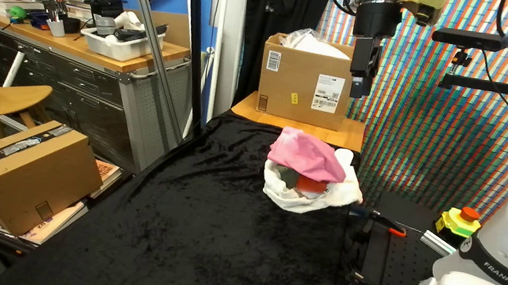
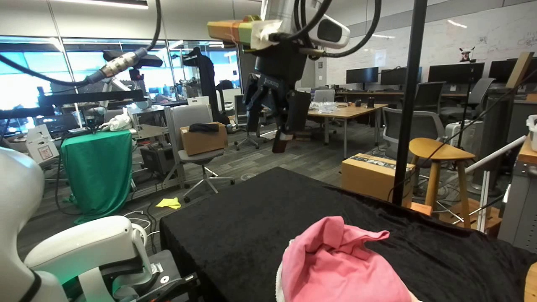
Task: Put the rope, clothes and the stuffed object on top of each other
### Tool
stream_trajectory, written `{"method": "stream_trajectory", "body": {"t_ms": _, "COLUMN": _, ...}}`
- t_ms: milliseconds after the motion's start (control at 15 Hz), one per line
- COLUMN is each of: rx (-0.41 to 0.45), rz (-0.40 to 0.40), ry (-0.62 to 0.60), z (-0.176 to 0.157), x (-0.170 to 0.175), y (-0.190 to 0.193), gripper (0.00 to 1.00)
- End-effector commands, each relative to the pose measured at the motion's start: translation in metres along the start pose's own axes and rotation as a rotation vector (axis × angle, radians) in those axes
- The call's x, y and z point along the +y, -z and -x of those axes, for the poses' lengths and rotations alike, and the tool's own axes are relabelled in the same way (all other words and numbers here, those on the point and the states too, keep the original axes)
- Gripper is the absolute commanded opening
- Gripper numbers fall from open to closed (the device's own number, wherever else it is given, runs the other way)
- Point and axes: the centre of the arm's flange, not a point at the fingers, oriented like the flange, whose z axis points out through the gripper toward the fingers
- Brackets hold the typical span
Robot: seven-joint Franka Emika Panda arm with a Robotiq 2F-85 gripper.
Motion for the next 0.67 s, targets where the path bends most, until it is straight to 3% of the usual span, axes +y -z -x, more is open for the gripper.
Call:
{"method": "stream_trajectory", "body": {"t_ms": 0, "rx": 0.063, "rz": -0.014, "ry": 0.045, "z": 0.03, "x": -0.006, "y": 0.004, "gripper": 1.0}}
{"method": "stream_trajectory", "body": {"t_ms": 400, "rx": 0.144, "rz": -0.004, "ry": 0.076, "z": 0.043, "x": -0.006, "y": 0.007, "gripper": 1.0}}
{"method": "stream_trajectory", "body": {"t_ms": 467, "rx": 0.089, "rz": 0.007, "ry": 0.051, "z": 0.033, "x": -0.005, "y": 0.007, "gripper": 1.0}}
{"method": "stream_trajectory", "body": {"t_ms": 600, "rx": 0.105, "rz": 0.008, "ry": 0.055, "z": 0.035, "x": -0.005, "y": 0.008, "gripper": 1.0}}
